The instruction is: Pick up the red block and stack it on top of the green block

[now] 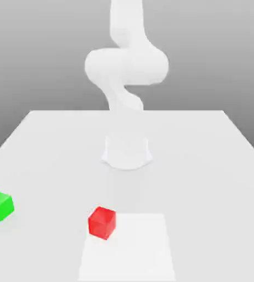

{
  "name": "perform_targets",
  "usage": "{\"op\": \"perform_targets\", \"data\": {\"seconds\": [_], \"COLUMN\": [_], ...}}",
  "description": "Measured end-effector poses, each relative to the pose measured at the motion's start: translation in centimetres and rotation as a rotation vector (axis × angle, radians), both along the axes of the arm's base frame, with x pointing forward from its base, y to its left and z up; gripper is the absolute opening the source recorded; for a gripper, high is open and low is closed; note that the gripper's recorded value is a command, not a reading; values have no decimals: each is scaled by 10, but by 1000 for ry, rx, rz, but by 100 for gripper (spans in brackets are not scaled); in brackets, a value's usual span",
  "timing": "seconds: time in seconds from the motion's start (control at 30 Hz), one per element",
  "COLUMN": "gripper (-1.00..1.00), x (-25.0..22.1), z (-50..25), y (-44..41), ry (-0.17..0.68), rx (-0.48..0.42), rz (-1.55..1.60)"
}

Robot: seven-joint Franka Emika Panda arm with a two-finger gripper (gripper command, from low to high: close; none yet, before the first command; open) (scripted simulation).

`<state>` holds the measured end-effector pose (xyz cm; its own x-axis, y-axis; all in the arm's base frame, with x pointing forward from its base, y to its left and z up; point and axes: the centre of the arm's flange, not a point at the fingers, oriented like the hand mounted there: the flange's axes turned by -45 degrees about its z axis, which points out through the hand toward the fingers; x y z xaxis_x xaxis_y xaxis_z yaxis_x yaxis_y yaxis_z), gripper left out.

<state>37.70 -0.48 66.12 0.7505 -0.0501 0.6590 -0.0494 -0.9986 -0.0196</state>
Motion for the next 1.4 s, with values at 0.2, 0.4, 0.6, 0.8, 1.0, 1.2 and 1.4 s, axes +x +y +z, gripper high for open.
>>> {"op": "perform_targets", "data": {"seconds": [0.2,0.4,0.6,0.8,1.0,1.2,1.4], "gripper": [0,0,0,0,-100,-100,-100], "x": [52,48,-7,-15,-16,-14,-11], "z": [-149,-300,-440,-502,-516,-492,-449], "y": [-20,-42,-55,-55,-55,-55,-78], "ry": [224,448,679,706,706,706,698], "rx": [39,89,151,157,157,158,206], "rz": [-111,-228,-353,-365,-366,-366,-488]}}
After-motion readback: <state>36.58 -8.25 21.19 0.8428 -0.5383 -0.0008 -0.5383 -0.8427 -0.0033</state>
